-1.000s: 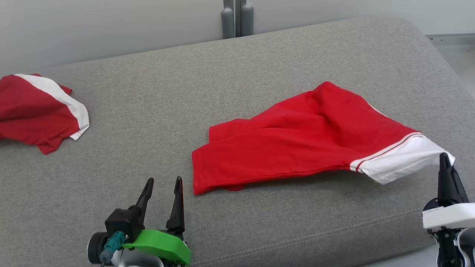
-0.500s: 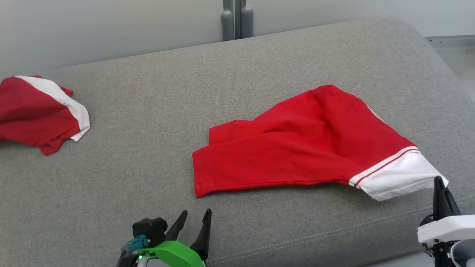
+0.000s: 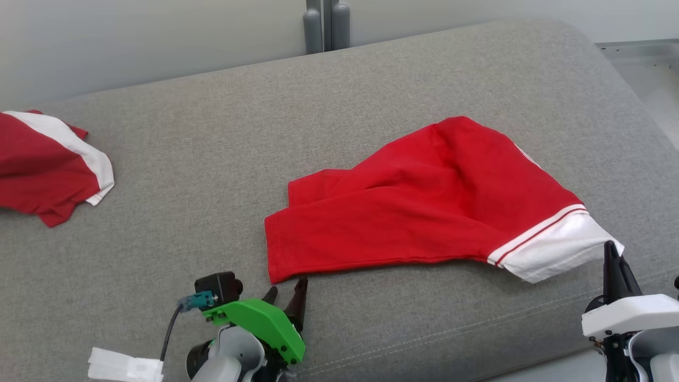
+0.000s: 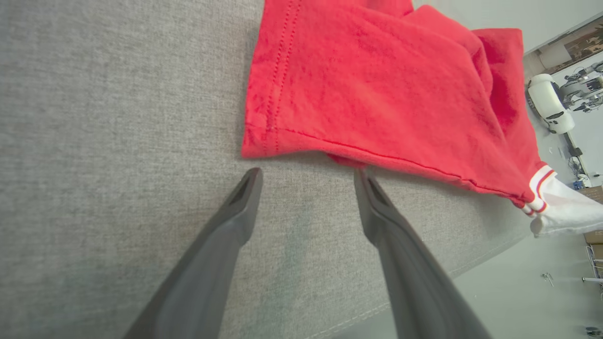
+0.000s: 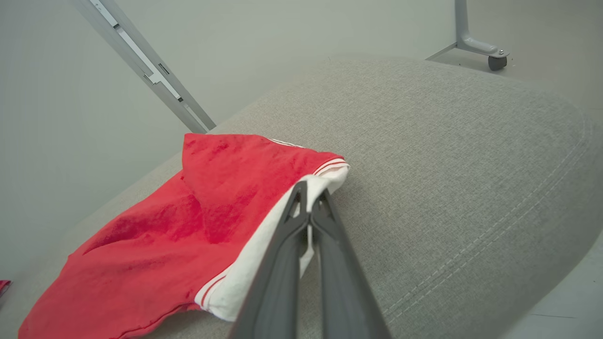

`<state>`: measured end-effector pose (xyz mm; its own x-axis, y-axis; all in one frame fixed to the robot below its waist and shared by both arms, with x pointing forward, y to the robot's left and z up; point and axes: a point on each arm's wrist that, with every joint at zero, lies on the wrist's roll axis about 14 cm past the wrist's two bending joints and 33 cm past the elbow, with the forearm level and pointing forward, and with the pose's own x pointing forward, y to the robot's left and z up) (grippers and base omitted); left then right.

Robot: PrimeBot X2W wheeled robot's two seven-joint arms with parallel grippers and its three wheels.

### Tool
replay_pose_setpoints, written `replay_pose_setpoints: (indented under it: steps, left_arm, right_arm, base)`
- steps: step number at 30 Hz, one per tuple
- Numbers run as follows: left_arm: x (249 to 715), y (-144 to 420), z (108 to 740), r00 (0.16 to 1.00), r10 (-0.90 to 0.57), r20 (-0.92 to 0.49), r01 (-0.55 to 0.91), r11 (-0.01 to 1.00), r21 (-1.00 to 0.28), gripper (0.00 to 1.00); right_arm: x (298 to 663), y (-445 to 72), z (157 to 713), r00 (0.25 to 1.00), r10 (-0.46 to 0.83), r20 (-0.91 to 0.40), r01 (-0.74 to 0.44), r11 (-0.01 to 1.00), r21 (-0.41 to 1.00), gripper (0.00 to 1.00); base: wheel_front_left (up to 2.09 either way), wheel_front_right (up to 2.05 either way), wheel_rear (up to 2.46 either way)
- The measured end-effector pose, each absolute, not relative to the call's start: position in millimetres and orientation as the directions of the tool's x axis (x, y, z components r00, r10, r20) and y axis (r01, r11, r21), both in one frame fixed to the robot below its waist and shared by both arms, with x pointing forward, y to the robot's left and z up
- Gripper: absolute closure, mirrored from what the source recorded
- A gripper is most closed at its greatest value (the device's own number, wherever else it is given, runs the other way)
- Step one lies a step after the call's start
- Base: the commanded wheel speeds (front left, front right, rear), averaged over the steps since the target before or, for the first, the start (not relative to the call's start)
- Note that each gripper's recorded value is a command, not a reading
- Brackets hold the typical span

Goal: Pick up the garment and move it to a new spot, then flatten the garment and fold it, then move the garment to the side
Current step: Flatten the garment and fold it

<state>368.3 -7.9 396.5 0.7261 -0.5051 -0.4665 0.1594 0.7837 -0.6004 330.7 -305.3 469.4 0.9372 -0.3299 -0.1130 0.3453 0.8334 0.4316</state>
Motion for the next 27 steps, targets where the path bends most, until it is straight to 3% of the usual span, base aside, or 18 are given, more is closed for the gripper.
replay_pose_setpoints:
  steps: [15,17,18,19,20,22,23,24,27]
  left_arm:
    - [397,-11,386,0.729,-0.454,-0.513,-0.048,0.713,-0.700,0.02]
    - [401,-9,387,0.739,-0.444,-0.506,-0.075,0.692,-0.718,0.17]
    - [402,-8,387,0.742,-0.439,-0.507,-0.088,0.686,-0.722,0.36]
    - [402,-8,386,0.742,-0.435,-0.510,-0.090,0.689,-0.719,0.36]
    - [403,-8,385,0.744,-0.432,-0.511,-0.090,0.692,-0.716,0.53]
    - [402,-8,383,0.741,-0.431,-0.516,-0.091,0.696,-0.712,0.69]
    - [402,-8,380,0.738,-0.428,-0.522,-0.096,0.699,-0.709,0.80]
    - [402,-8,380,0.738,-0.428,-0.522,-0.096,0.699,-0.709,1.00]
    - [405,-7,379,0.747,-0.414,-0.519,-0.104,0.699,-0.708,1.00]
  right_arm:
    - [337,-306,466,0.936,-0.333,-0.112,0.348,0.839,0.419,1.00]
    - [338,-306,465,0.937,-0.332,-0.113,0.348,0.839,0.418,1.00]
    - [339,-305,465,0.937,-0.331,-0.112,0.347,0.840,0.417,1.00]
    - [339,-305,465,0.937,-0.330,-0.113,0.346,0.840,0.417,1.00]
    - [340,-305,465,0.938,-0.329,-0.114,0.346,0.841,0.416,1.00]
    - [341,-304,464,0.938,-0.327,-0.116,0.344,0.842,0.416,1.00]
    - [343,-303,464,0.939,-0.324,-0.112,0.341,0.843,0.416,1.00]
    - [343,-303,464,0.939,-0.324,-0.112,0.341,0.843,0.416,1.00]
    - [343,-303,463,0.939,-0.322,-0.116,0.341,0.844,0.413,1.00]
  base:
    - [0.00,0.00,0.00]
    - [0.00,0.00,0.00]
    - [0.00,0.00,0.00]
    - [0.00,0.00,0.00]
    - [0.00,0.00,0.00]
    - [0.00,0.00,0.00]
    - [0.00,0.00,0.00]
    - [0.00,0.00,0.00]
    - [0.00,0.00,0.00]
